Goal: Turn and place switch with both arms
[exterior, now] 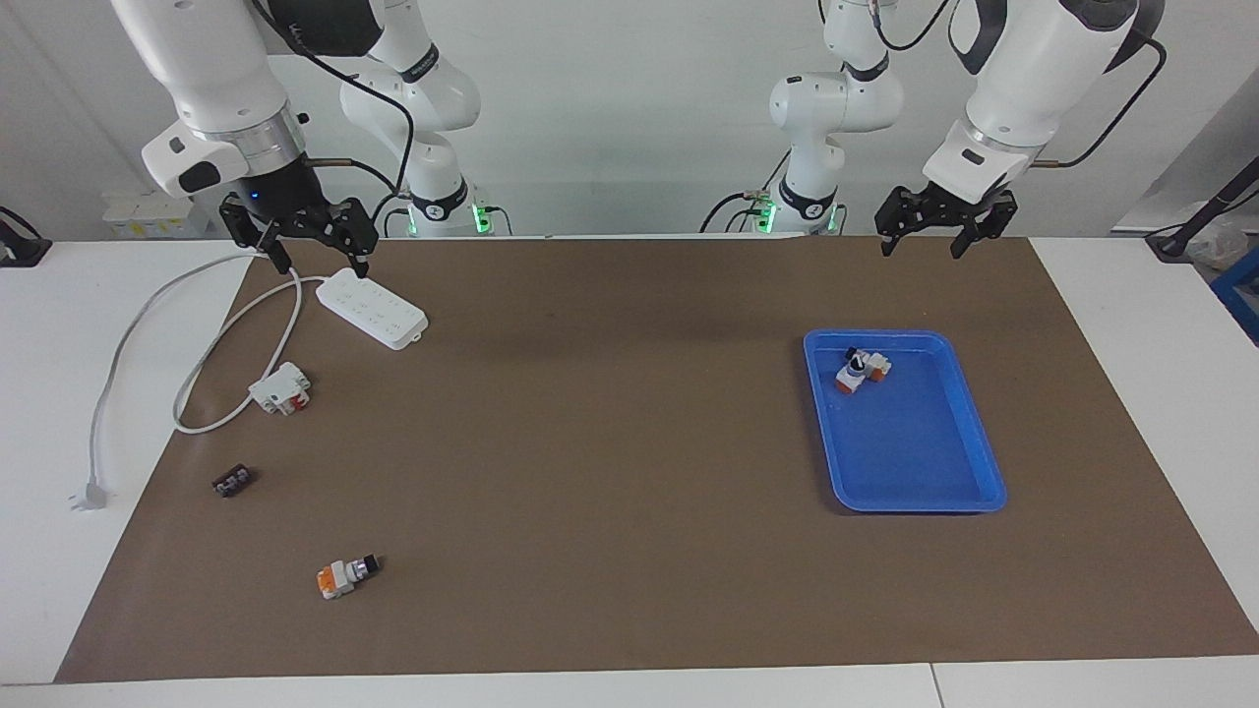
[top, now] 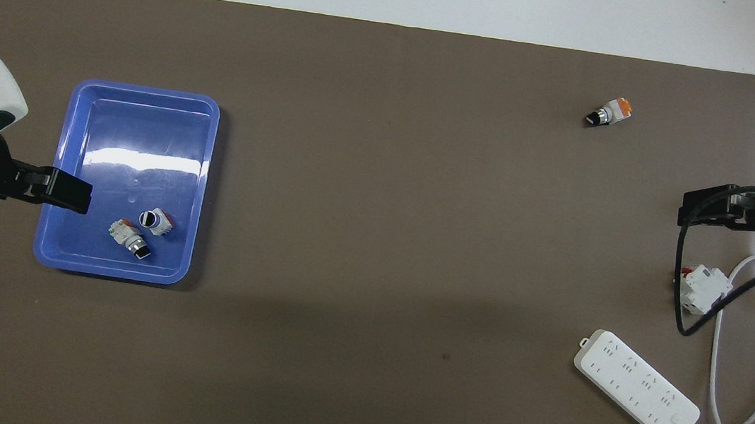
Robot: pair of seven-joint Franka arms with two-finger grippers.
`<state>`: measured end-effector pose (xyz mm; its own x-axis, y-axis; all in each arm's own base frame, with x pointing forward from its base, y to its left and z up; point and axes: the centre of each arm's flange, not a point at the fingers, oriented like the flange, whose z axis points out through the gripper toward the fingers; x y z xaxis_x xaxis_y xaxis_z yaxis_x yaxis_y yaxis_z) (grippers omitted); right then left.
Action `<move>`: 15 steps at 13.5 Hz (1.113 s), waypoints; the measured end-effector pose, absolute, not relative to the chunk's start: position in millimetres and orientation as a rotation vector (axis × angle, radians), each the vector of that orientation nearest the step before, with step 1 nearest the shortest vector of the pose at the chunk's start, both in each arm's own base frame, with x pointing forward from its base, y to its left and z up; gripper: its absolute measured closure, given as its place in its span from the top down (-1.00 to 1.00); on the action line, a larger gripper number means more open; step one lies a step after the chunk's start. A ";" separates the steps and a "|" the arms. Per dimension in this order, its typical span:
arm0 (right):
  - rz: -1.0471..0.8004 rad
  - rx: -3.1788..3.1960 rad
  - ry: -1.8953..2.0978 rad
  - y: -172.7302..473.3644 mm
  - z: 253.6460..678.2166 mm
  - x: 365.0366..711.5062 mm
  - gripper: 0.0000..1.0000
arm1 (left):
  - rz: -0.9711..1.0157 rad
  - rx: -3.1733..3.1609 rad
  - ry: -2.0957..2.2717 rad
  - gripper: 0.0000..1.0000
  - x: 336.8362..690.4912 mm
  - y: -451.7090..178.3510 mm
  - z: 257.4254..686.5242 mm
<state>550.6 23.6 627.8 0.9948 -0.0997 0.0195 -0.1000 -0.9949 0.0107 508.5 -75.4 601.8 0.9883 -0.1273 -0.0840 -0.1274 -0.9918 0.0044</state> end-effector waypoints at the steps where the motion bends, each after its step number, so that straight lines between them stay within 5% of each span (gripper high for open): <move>1: 0.030 3.126 -0.156 23.6 627.8 550.6 1.00 | 0.134 -3.131 0.200 1.00 508.2 -75.1 601.4; 9: 0.040 3.127 -0.134 23.9 628.1 551.4 1.00 | 0.136 -3.137 0.156 1.00 508.5 -60.2 601.1; 15: 0.108 3.105 0.333 14.6 610.6 572.2 0.97 | 0.136 -3.139 0.129 1.00 509.5 -51.2 601.1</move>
